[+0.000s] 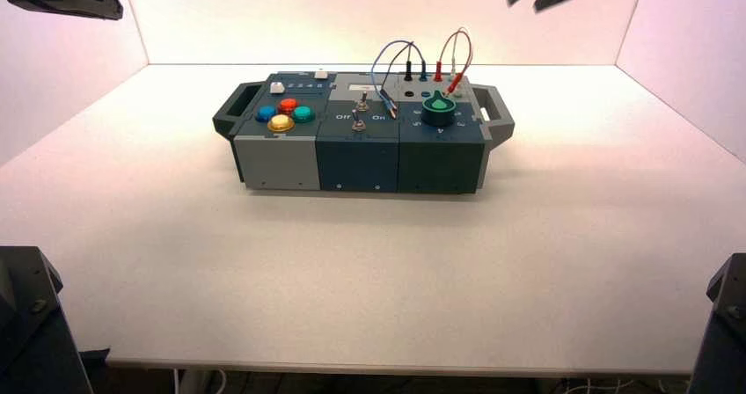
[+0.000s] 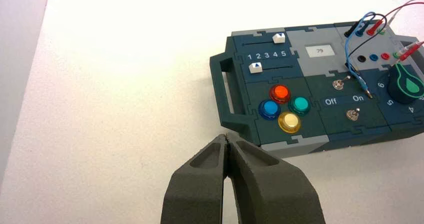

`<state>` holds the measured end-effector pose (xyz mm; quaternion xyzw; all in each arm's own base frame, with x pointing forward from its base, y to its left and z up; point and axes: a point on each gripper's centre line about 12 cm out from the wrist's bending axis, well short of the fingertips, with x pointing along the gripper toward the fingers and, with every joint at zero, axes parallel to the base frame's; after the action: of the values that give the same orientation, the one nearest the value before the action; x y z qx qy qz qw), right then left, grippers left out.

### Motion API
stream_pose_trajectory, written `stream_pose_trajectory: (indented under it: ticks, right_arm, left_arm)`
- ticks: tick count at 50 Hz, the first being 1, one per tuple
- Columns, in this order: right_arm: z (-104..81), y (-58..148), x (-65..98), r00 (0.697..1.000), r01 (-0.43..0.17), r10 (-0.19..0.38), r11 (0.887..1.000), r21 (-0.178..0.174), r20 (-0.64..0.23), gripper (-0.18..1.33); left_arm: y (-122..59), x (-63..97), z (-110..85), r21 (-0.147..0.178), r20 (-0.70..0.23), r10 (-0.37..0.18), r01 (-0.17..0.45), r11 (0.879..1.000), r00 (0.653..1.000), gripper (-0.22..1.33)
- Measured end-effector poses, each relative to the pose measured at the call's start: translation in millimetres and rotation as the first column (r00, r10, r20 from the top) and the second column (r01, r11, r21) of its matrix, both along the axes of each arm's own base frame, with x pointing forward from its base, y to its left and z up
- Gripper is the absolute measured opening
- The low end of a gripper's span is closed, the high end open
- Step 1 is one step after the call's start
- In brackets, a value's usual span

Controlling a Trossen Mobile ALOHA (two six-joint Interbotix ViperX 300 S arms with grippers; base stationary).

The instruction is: Insert the red wire.

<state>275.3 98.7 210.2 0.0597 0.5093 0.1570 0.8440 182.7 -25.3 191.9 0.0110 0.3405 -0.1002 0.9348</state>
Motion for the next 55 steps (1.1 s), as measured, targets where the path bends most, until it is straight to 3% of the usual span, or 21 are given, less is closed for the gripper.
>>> stream_pose_trajectory:
  ticks: [23,41,55]
  right_arm:
    - [-39.7,25.7,21.0,0.996,-0.007,0.009,1.000,0.023,-0.092,1.00]
    - [-71.4,32.7,41.2,0.992,0.075,-0.069,0.996,0.051,-0.110,1.00]
    - [-77.2,37.7,53.8,0.987,0.125,-0.115,0.988,0.087,-0.114,1.00]
  left_arm:
    - [-0.6,0.1,-0.6,0.000,-0.003,-0.003,0.003,1.000,1.000,-0.16]
    - [-4.5,-0.4,-0.8,0.000,-0.005,-0.025,0.025,1.000,1.000,-0.16]
    - [-4.5,-0.4,-0.8,-0.001,-0.005,-0.024,0.024,1.000,1.000,-0.16]
